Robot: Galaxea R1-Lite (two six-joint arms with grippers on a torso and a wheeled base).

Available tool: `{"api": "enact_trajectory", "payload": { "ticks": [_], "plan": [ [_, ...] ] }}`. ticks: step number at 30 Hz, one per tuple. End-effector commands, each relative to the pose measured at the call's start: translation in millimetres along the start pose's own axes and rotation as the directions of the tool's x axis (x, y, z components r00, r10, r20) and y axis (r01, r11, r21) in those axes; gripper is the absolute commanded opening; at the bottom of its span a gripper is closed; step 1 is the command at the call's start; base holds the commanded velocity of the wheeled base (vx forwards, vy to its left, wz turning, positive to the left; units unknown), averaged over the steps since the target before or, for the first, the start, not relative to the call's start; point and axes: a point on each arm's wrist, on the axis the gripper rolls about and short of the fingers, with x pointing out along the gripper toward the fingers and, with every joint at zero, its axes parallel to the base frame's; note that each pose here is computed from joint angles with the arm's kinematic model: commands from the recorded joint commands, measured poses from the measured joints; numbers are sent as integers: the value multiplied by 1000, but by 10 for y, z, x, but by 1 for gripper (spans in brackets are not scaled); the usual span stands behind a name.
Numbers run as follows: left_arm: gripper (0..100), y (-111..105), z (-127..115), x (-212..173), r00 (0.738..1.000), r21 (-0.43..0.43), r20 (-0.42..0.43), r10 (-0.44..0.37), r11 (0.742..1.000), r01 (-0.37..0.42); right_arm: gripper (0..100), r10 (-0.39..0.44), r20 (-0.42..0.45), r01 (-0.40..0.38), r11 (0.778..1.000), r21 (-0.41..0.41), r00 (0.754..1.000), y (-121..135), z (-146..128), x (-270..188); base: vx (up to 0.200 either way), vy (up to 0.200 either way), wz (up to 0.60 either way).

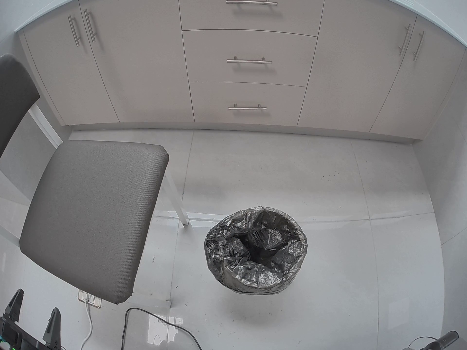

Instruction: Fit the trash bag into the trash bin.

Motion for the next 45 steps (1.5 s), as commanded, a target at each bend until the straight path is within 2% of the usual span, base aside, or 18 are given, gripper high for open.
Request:
{"api": "enact_trajectory", "payload": {
  "ticks": [1, 2, 3, 12, 17, 22, 25, 26, 27, 30, 32, 34, 35, 36, 40, 41, 43, 45],
  "plan": [
    [100, 0, -39, 0, 1000, -1, 0, 2, 1000, -2, 100, 26, 566, -8, 999, -34, 824, 169, -959, -1729, 0, 0, 0],
    [100, 0, -39, 2, 1000, -1, -1, 1, 1000, -1, 100, 19, 624, 6, 999, -38, 781, 132, -1051, -1850, 0, 0, 0],
    [100, 1, -39, 0, 1000, -1, 0, 1, 1000, -1, 100, 19, 634, 12, 999, -45, 773, 113, -1077, -1873, 0, 0, 0],
    [100, 0, -39, 0, 1000, -1, 0, 1, 1000, -1, 100, 38, 635, -7, 999, -51, 771, -59, -1112, -1842, 0, 0, 0],
    [100, 0, -39, 0, 1000, -1, 0, -1, 1000, 1, 100, 71, 684, -67, 997, -32, 726, -424, -1392, -1909, 0, 0, 0],
    [100, 0, -39, 0, 1000, -1, 0, 1, 1000, -1, 100, -1, 622, -30, 999, 39, 783, -374, -1588, -1951, 0, 0, 0],
    [100, 0, -39, 0, 1000, -1, 0, -1, 1000, 1, 100, 36, 537, -48, 999, 8, 843, -297, -1698, -1912, 0, 0, 0],
    [100, 0, -39, 0, 1000, -1, 0, -1, 1000, 1, 100, 36, 537, -48, 999, 8, 843, -297, -1698, -1912, 0, 0, 0],
    [100, 1, -39, 0, 1000, -1, 0, 1, 1000, -1, 100, 67, 476, -72, 997, -9, 877, -270, -1762, -1876, 0, 0, 0],
    [100, 0, -39, 0, 1000, -1, 0, 1, 1000, -1, 100, 118, 419, -124, 992, -12, 900, -239, -1827, -1847, 0, 0, 0],
    [100, 0, -39, 0, 1000, -1, 0, -1, 1000, 1, 100, 128, 430, -144, 990, 5, 894, -239, -1818, -1851, 0, 0, 0],
    [100, 0, -39, 0, 1000, -1, 0, -1, 1000, 1, 100, 123, 471, -147, 989, 13, 873, -252, -1778, -1870, 0, 0, 0],
    [100, 0, -39, 0, 1000, -1, 0, 1, 1000, -1, 100, 119, 511, -144, 989, 11, 851, -264, -1710, -1858, 0, 0, 0],
    [100, 1, -39, 0, 1000, -1, 0, 1, 1000, -1, 100, 130, 507, -153, 988, 4, 852, -257, -1636, -1755, 0, 0, 0],
    [100, 0, -39, 0, 1000, -1, 0, 1, 1000, -1, 100, 177, 530, -192, 981, -26, 830, -195, -1343, -1261, 0, 0, 0],
    [100, 0, -39, 0, 1000, -1, 0, -1, 1000, 1, 100, 203, 548, -215, 976, -43, 811, -152, -1254, -1022, 0, 0, 0],
    [100, 1, -39, 0, 1000, -1, 0, 1, 1000, -1, 100, 219, 569, -228, 972, -56, 793, -76, -1190, -663, 0, 0, 0],
    [100, 1, -39, 0, 1000, -1, 0, 1, 1000, -1, 100, 216, 576, -222, 973, -61, 788, 44, -1227, -214, 0, 0, 0]
  ]
}}
